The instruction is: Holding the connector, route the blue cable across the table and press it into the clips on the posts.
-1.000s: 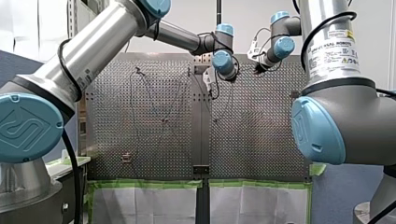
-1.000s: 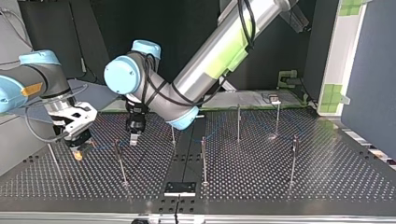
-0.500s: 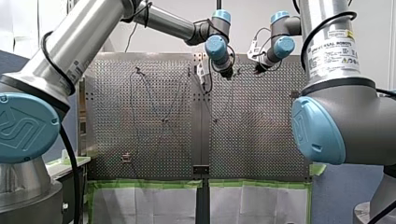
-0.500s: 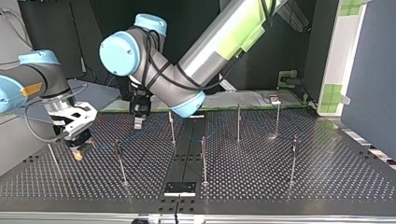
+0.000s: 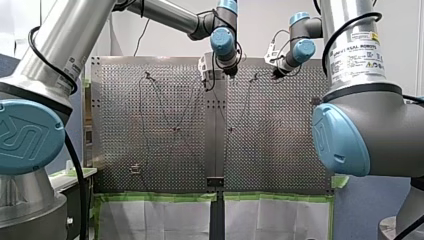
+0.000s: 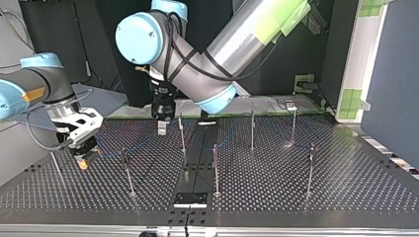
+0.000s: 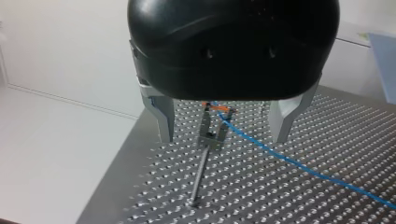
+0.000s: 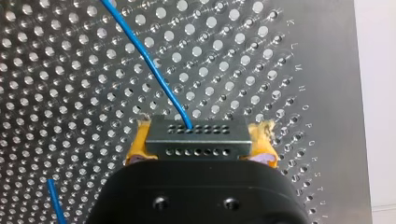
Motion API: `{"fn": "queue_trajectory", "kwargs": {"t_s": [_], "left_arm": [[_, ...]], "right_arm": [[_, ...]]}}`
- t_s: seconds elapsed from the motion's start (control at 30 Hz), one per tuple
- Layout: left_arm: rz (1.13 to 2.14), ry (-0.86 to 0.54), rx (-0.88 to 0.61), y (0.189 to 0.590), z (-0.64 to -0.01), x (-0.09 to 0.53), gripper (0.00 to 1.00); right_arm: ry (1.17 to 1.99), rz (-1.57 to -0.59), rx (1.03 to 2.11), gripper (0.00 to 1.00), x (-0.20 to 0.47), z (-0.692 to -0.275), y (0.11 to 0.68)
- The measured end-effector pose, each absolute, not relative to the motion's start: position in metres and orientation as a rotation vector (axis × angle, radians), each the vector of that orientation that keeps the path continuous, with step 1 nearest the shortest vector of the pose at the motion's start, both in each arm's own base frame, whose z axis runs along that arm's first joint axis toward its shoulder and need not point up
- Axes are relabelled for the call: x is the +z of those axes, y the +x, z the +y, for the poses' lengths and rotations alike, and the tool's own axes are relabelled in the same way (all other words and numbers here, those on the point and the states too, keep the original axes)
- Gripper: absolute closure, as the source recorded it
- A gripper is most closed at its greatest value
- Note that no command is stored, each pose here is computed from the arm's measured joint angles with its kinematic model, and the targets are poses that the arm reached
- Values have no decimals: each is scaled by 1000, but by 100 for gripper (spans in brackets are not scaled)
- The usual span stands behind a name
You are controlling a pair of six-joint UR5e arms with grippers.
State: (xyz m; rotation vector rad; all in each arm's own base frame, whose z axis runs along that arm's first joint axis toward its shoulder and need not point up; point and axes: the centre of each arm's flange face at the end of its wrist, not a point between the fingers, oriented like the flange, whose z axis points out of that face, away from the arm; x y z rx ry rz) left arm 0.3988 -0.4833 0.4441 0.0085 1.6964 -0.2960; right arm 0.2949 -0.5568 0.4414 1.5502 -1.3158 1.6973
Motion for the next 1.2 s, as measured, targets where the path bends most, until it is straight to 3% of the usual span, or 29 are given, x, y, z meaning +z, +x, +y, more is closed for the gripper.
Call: {"fn": "queue_trajectory", "kwargs": {"t_s": [0.8, 1.2], "left_arm": [[1522, -157, -564, 345, -446, 486, 0], [1467, -248, -606, 335, -428, 476, 0]], "right_arm": [[1563, -1310, 1703, 100, 441, -553, 302], [1565, -1310, 1704, 100, 441, -552, 303]]}}
